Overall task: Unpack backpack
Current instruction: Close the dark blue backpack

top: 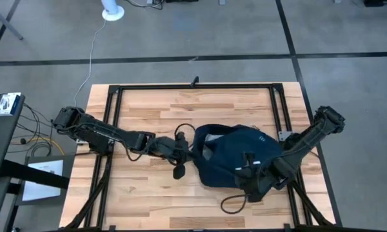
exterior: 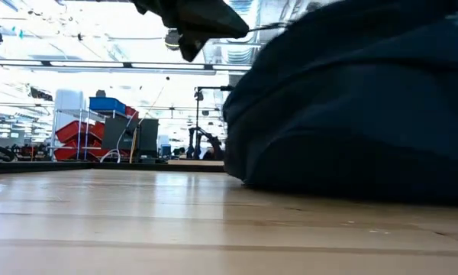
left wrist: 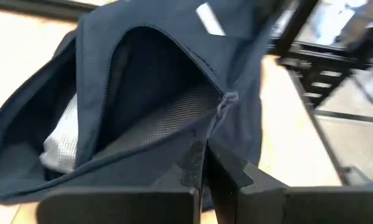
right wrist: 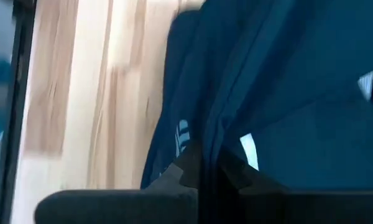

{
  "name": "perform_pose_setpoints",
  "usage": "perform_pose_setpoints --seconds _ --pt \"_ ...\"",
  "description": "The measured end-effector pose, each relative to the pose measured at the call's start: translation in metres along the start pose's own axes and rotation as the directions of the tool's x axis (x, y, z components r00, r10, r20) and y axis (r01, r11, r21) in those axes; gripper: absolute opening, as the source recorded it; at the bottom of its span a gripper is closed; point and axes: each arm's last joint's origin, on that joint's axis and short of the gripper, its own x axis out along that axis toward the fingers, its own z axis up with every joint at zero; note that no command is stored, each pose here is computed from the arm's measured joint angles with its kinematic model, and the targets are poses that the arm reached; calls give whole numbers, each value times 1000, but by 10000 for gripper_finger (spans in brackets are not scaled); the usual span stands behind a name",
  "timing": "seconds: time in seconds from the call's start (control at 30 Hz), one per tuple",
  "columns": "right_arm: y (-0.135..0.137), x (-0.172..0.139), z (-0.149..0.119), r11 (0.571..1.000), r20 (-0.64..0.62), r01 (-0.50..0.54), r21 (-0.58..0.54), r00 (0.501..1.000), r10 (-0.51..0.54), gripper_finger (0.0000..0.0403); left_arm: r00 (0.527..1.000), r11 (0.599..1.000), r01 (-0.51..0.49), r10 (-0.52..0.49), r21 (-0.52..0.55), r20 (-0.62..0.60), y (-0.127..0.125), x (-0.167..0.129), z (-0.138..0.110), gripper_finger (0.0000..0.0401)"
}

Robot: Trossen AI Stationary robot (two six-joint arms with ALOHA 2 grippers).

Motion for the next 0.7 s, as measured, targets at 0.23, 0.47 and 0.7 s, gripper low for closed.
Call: perform_pose_setpoints --seconds 0.23,0.47,0.7 --pt "-1 -3 -15 978 -95 76 197 994 -58 23 995 995 86 -88 -57 -42 9 1 -1 1" --pt "1 -13 -4 937 -30 20 348 999 -11 95 992 992 102 -106 -73 -64 3 11 -8 1" --pt "6 -41 12 849 81 -92 521 995 58 132 986 997 70 -75 -42 -146 -3 19 -24 0"
